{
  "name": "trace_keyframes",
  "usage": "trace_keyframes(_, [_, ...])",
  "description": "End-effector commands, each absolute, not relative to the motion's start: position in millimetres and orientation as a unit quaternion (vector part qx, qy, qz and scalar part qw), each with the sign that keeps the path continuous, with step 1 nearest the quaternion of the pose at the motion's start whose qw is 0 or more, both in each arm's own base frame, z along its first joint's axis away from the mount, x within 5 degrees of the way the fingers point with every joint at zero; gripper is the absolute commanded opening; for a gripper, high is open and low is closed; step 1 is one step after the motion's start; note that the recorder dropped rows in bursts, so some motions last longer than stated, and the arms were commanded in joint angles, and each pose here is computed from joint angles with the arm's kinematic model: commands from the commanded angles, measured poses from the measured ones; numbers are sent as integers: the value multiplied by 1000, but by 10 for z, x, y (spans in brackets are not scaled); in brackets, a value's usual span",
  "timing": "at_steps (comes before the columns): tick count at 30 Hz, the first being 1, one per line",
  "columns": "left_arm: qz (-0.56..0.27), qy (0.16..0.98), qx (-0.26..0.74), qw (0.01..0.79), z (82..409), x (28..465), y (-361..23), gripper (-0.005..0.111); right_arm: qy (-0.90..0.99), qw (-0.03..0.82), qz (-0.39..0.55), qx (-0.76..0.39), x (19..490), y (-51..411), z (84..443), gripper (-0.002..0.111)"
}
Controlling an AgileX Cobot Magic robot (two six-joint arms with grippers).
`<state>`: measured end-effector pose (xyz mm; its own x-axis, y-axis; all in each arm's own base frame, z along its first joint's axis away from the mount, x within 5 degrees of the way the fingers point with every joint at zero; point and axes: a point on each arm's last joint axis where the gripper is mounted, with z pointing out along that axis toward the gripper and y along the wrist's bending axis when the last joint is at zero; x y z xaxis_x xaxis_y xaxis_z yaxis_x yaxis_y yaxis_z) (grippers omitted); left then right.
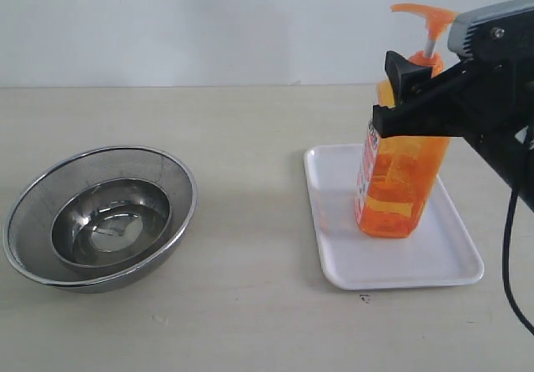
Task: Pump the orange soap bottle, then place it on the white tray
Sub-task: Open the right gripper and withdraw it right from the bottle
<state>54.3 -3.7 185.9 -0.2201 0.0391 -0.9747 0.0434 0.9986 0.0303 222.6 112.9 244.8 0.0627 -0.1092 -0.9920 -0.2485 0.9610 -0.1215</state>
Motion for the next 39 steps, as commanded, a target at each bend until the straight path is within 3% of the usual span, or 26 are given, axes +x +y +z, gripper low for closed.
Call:
trace_keyframes(1, [-2,781,25,624,1852,542,-37,5,695,704,66,-131,2131,1089,2525,64])
trace_keyframes(8, [-2,781,25,624,1852,542,-37,5,697,701,117,-93,1760,865,2486,62])
trace_keyframes(10, [-2,781,25,624,1852,542,-37,5,699,696,140,-90,1610,792,2429,51])
trace_keyframes(12, [-2,781,25,624,1852,542,-37,5,695,692,172,-90,1442,729,2361,23])
trace_keyframes(14, [-2,781,25,624,1852,542,-37,5,696,687,194,-74,1369,690,2323,4])
trace_keyframes(15, [-2,781,25,624,1852,542,-37,5,698,682,209,-59,1335,668,2300,0])
trace_keyframes(25, [-2,781,25,624,1852,542,-37,5,752,593,287,19,1196,625,2082,0])
trace_keyframes(39, [-2,781,25,624,1852,542,-37,5,753,592,286,17,1195,625,2080,0])
